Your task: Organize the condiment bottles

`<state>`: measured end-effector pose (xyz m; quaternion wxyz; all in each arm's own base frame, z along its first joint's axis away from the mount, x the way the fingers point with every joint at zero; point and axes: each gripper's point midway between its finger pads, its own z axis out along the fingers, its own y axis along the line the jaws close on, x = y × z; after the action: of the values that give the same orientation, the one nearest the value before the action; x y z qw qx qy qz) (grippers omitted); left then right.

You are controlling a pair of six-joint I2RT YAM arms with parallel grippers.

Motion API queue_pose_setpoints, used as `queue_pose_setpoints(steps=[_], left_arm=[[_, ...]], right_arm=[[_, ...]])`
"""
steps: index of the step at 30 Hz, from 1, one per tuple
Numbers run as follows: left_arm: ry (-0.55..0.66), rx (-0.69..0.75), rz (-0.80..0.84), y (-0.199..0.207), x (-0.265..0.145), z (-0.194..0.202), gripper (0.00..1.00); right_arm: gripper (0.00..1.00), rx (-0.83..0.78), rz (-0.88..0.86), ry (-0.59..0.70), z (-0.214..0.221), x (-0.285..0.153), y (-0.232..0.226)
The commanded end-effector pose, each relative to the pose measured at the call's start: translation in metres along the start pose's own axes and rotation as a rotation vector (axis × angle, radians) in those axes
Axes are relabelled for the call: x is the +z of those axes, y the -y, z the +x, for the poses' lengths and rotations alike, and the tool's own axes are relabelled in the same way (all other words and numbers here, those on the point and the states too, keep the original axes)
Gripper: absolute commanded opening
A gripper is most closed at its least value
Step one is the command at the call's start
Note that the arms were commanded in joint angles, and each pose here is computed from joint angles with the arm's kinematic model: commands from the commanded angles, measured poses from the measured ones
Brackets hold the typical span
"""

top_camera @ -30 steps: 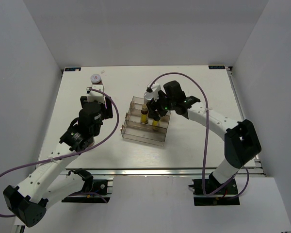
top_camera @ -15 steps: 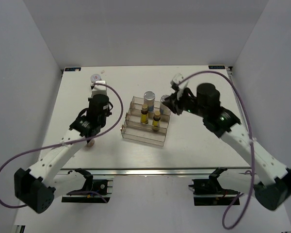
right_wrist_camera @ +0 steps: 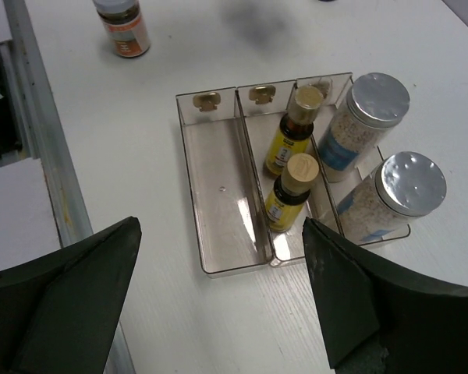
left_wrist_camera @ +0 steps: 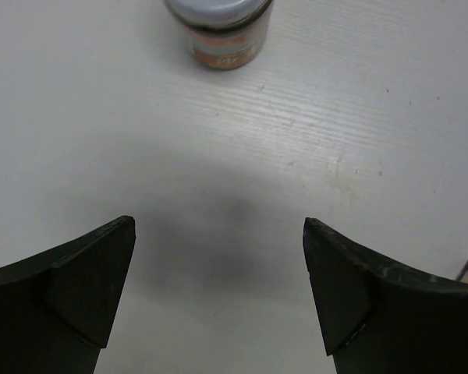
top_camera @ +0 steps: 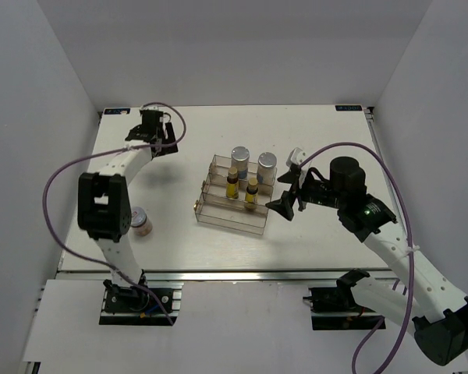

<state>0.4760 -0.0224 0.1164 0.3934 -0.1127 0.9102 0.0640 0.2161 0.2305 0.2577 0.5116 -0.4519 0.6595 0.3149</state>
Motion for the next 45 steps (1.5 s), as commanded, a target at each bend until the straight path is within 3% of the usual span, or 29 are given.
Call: queue_pose_setpoints(steps=[1, 3, 5, 6, 10, 16, 30, 35, 43, 45], left_arm=[[-0.006, 0.034, 0.067, 0.02, 0.025, -0.018, 0.98], [0.026, 0.033, 0.065, 0.027, 0.035, -0.04, 0.98], [-0.015, 0.041, 0.028, 0.024, 0.06, -0.033, 0.98], [0.015, 0.029, 0.029, 0.026, 0.063, -0.051, 0.98], [0.037, 0.009, -0.001, 0.02, 0.09, -0.061, 0.98], [0.085, -0.017, -0.052, 0.014, 0.107, -0.084, 0.98], [0.141, -0.052, -0.09, 0.013, 0.13, -0.088, 0.95], [0.139, -0.053, -0.104, 0.01, 0.129, -0.087, 0.78], [0.148, -0.038, -0.074, 0.01, 0.115, -0.085, 0.31], [0.151, -0.04, -0.053, 0.012, 0.105, -0.087, 0.23]], right_arm=[[0.89, -0.04, -0.067, 0.049, -0.012, -0.002, -0.011], [0.89, -0.039, -0.076, 0.038, -0.009, -0.001, -0.012], [0.89, -0.038, -0.084, 0.032, -0.007, 0.0, -0.013], [0.89, -0.049, -0.087, 0.035, -0.008, -0.001, -0.013], [0.89, -0.057, -0.098, 0.039, -0.006, -0.001, -0.016], [0.89, -0.06, -0.11, 0.047, -0.009, -0.003, -0.019], [0.89, -0.063, -0.091, 0.025, -0.005, 0.001, -0.013], [0.89, -0.063, -0.076, 0.02, -0.003, 0.001, -0.01], [0.89, -0.064, -0.056, 0.017, -0.001, 0.002, -0.007], [0.89, -0.064, -0.052, 0.016, 0.0, 0.002, -0.006]])
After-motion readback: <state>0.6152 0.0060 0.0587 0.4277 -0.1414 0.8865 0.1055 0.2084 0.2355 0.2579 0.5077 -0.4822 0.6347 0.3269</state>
